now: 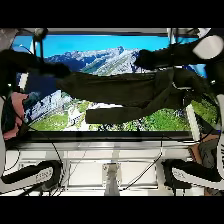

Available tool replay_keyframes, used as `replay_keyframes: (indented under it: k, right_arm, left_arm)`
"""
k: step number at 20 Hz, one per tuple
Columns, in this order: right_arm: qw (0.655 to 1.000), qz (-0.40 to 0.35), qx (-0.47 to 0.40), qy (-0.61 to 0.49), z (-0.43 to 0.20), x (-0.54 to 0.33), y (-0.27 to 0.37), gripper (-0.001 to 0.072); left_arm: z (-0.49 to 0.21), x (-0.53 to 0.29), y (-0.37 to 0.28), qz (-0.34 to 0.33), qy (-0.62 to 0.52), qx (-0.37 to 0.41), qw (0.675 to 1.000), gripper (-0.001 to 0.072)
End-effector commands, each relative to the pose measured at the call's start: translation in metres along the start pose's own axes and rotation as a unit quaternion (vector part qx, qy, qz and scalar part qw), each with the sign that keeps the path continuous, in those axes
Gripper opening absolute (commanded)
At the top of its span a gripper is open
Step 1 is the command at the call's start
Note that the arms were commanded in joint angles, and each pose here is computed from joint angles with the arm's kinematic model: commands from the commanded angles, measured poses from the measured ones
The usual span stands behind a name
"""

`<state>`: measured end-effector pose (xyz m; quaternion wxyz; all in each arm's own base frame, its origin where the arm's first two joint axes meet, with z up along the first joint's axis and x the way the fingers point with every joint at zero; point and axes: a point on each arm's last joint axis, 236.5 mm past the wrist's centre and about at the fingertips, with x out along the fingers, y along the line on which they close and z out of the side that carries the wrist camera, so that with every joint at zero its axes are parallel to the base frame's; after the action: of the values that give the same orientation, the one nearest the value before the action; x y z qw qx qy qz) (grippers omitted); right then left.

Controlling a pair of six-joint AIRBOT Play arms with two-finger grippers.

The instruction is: Fold the clothes and pants, and hang the long-sleeved shirts on hangers.

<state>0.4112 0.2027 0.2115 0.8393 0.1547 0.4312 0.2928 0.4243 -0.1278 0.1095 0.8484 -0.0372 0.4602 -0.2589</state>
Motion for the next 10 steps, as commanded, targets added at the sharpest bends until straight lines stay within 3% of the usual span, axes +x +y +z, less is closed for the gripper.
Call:
replay_keyframes:
  k: [1, 3, 6, 8, 9, 10]
  right_arm:
    - [0.996, 0.084, 0.001, 0.017, 0.0, -0.039, -0.014, 0.0031]
    - [0.992, 0.127, 0.02, -0.014, 0.015, -0.056, -0.019, 0.0031]
    - [0.993, 0.106, 0.037, -0.023, 0.021, -0.054, -0.044, 0.0035]
    - [0.996, 0.077, 0.038, -0.029, 0.025, -0.046, -0.059, 0.0059]
    - [0.996, 0.068, 0.037, -0.042, 0.031, -0.043, -0.063, 0.0124]
    - [0.996, 0.063, 0.038, -0.055, 0.037, -0.042, -0.066, 0.0261]
  left_arm:
    - [-0.083, 0.026, -0.033, -0.102, 0.117, -0.016, 0.988, 0.0005]
    - [-0.136, 0.039, -0.044, -0.143, 0.178, -0.035, 0.973, 0.0005]
    - [-0.179, 0.049, -0.06, -0.191, 0.212, -0.062, 0.957, 0.0005]
    - [-0.188, 0.053, -0.056, -0.18, 0.22, -0.074, 0.956, 0.0007]
    - [-0.187, 0.055, -0.053, -0.17, 0.219, -0.084, 0.957, 0.0032]
    - [-0.183, 0.058, -0.05, -0.163, 0.211, -0.089, 0.96, 0.0201]
